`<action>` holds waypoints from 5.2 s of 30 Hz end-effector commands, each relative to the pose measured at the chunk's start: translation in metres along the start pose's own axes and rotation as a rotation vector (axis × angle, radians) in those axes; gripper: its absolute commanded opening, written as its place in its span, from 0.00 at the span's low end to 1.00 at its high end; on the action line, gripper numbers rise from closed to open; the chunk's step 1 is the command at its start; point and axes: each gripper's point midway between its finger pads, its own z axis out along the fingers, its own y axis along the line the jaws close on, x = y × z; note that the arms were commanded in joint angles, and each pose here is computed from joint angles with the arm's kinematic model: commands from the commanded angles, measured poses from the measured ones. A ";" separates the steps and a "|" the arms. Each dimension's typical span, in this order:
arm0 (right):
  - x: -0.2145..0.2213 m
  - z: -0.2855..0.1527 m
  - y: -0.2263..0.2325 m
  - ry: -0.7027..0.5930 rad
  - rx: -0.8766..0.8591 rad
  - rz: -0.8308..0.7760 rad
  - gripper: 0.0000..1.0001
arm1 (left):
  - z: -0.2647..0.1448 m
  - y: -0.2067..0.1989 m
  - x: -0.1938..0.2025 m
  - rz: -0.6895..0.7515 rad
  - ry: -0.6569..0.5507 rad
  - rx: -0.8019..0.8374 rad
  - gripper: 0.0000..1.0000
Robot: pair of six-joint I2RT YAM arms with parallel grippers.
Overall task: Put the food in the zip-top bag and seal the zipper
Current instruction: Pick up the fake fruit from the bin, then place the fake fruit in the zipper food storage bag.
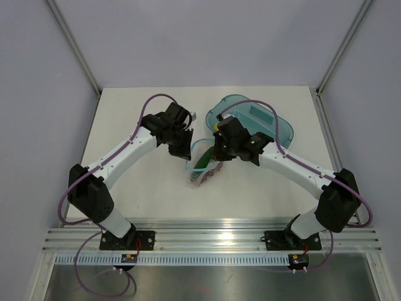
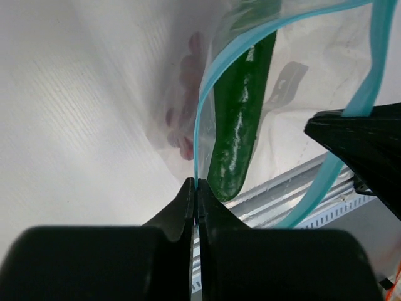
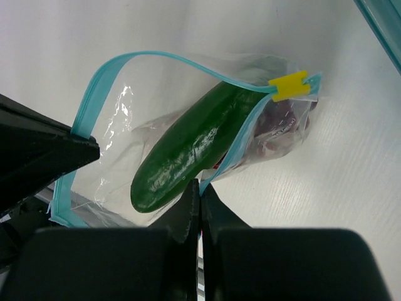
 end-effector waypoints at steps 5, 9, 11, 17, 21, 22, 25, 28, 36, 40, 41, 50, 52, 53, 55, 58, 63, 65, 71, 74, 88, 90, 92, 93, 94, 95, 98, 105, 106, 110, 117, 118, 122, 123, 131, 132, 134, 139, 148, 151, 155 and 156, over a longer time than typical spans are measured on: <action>-0.035 -0.025 0.004 -0.085 0.031 -0.067 0.00 | -0.063 -0.004 -0.043 -0.027 -0.235 -0.063 0.00; -0.048 -0.047 0.017 -0.128 -0.026 -0.081 0.00 | -0.096 -0.016 -0.047 -0.005 -0.300 -0.008 0.00; -0.044 -0.043 0.018 -0.110 -0.037 -0.084 0.00 | -0.080 -0.013 -0.036 -0.002 -0.244 -0.005 0.00; 0.000 0.025 -0.017 0.033 0.081 -0.102 0.00 | 0.006 0.014 -0.001 -0.023 -0.045 -0.065 0.00; 0.008 0.030 -0.014 0.081 0.055 -0.090 0.00 | -0.006 0.006 -0.005 -0.002 -0.058 -0.039 0.00; -0.002 0.019 -0.007 0.041 0.030 -0.083 0.00 | -0.015 0.003 -0.010 0.004 -0.086 -0.034 0.00; -0.021 -0.002 0.002 -0.023 0.007 -0.094 0.00 | -0.044 -0.002 -0.027 0.026 -0.169 -0.036 0.00; -0.038 -0.023 0.015 -0.071 -0.035 -0.104 0.08 | -0.055 -0.007 -0.032 0.034 -0.186 -0.027 0.00; -0.099 -0.057 -0.019 -0.235 0.029 -0.062 0.74 | -0.051 -0.009 -0.034 0.027 -0.188 -0.015 0.00; -0.120 -0.035 -0.060 -0.220 0.076 -0.004 0.75 | -0.049 -0.009 -0.036 0.027 -0.192 -0.019 0.00; -0.128 -0.031 -0.066 -0.224 0.087 0.007 0.75 | -0.048 -0.009 -0.037 0.028 -0.187 -0.021 0.00; -0.155 0.045 -0.121 -0.112 0.094 0.062 0.85 | -0.044 -0.006 -0.043 0.030 -0.184 -0.040 0.00; -0.150 0.064 -0.127 -0.068 0.081 0.060 0.86 | -0.045 -0.005 -0.045 0.033 -0.190 -0.041 0.00; -0.154 0.066 -0.124 -0.070 0.064 0.053 0.88 | -0.045 -0.004 -0.045 0.035 -0.188 -0.046 0.00; -0.148 0.083 -0.127 -0.028 0.054 0.045 0.89 | -0.045 -0.003 -0.046 0.036 -0.188 -0.049 0.00; -0.145 0.099 -0.125 0.010 0.015 0.026 0.90 | -0.044 0.001 -0.045 0.030 -0.182 -0.056 0.00; -0.134 0.126 -0.130 0.072 -0.001 0.023 0.91 | -0.044 0.004 -0.044 0.030 -0.177 -0.054 0.00; -0.132 0.132 -0.131 0.085 -0.011 0.023 0.91 | -0.043 0.007 -0.043 0.023 -0.174 -0.061 0.00; -0.108 0.155 -0.143 0.163 -0.006 0.024 0.91 | -0.038 0.012 -0.038 0.009 -0.162 -0.064 0.00; -0.101 0.161 -0.151 0.182 0.021 0.029 0.87 | -0.038 0.010 -0.039 0.008 -0.163 -0.050 0.00; -0.113 0.140 -0.177 0.069 0.171 0.076 0.57 | -0.043 0.005 -0.041 0.008 -0.168 -0.032 0.00; -0.123 0.126 -0.177 0.024 0.199 0.069 0.57 | -0.043 0.004 -0.042 0.005 -0.172 -0.028 0.00; -0.122 0.117 -0.181 0.011 0.224 0.071 0.56 | -0.043 0.003 -0.042 0.001 -0.172 -0.024 0.00; -0.131 0.104 -0.179 -0.026 0.236 0.064 0.56 | -0.043 0.002 -0.043 -0.001 -0.176 -0.020 0.00; -0.128 0.100 -0.182 -0.025 0.247 0.067 0.56 | -0.042 0.001 -0.042 -0.003 -0.173 -0.012 0.00; -0.130 0.094 -0.182 -0.036 0.254 0.070 0.56 | -0.042 -0.001 -0.044 -0.009 -0.177 -0.003 0.00; -0.141 0.066 -0.175 -0.093 0.254 0.059 0.56 | -0.041 -0.008 -0.047 -0.022 -0.181 0.028 0.00; -0.145 0.013 -0.143 -0.145 0.160 0.038 0.56 | -0.038 -0.011 -0.051 -0.034 -0.182 0.043 0.00; -0.145 0.006 -0.138 -0.153 0.135 0.039 0.56 | -0.038 -0.011 -0.050 -0.033 -0.180 0.042 0.00; -0.124 -0.022 -0.111 -0.146 0.054 0.041 0.56 | -0.036 -0.012 -0.051 -0.035 -0.180 0.047 0.00; -0.086 -0.067 -0.029 -0.140 -0.051 -0.100 0.57 | -0.029 -0.013 -0.049 -0.041 -0.162 0.058 0.00; -0.077 -0.068 -0.015 -0.124 -0.076 -0.124 0.57 | -0.029 -0.014 -0.050 -0.040 -0.165 0.063 0.00; -0.060 -0.064 0.014 -0.088 -0.148 -0.145 0.57 | -0.029 -0.014 -0.049 -0.042 -0.165 0.067 0.00; -0.056 -0.060 0.019 -0.070 -0.169 -0.150 0.57 | -0.029 -0.014 -0.050 -0.044 -0.166 0.064 0.00; -0.020 -0.012 0.038 0.072 -0.228 -0.162 0.58 | -0.028 -0.017 -0.049 -0.054 -0.161 0.083 0.00; -0.017 -0.009 0.037 0.085 -0.227 -0.162 0.58 | -0.029 -0.017 -0.049 -0.055 -0.164 0.079 0.00; -0.014 -0.007 0.036 0.099 -0.223 -0.168 0.59 | -0.031 -0.016 -0.050 -0.053 -0.170 0.077 0.00; -0.010 -0.007 0.034 0.114 -0.219 -0.181 0.60 | -0.029 -0.018 -0.049 -0.054 -0.161 0.087 0.00; -0.010 0.023 0.035 0.145 -0.198 -0.144 0.64 | -0.030 -0.031 -0.048 -0.039 -0.157 0.163 0.00; -0.008 0.027 0.033 0.154 -0.185 -0.135 0.72 | -0.030 -0.030 -0.046 -0.034 -0.153 0.163 0.00; -0.008 0.022 0.028 0.145 -0.158 -0.141 0.80 | -0.027 -0.031 -0.046 -0.033 -0.148 0.170 0.00; -0.007 0.022 0.027 0.147 -0.154 -0.142 0.82 | -0.026 -0.031 -0.047 -0.033 -0.149 0.175 0.00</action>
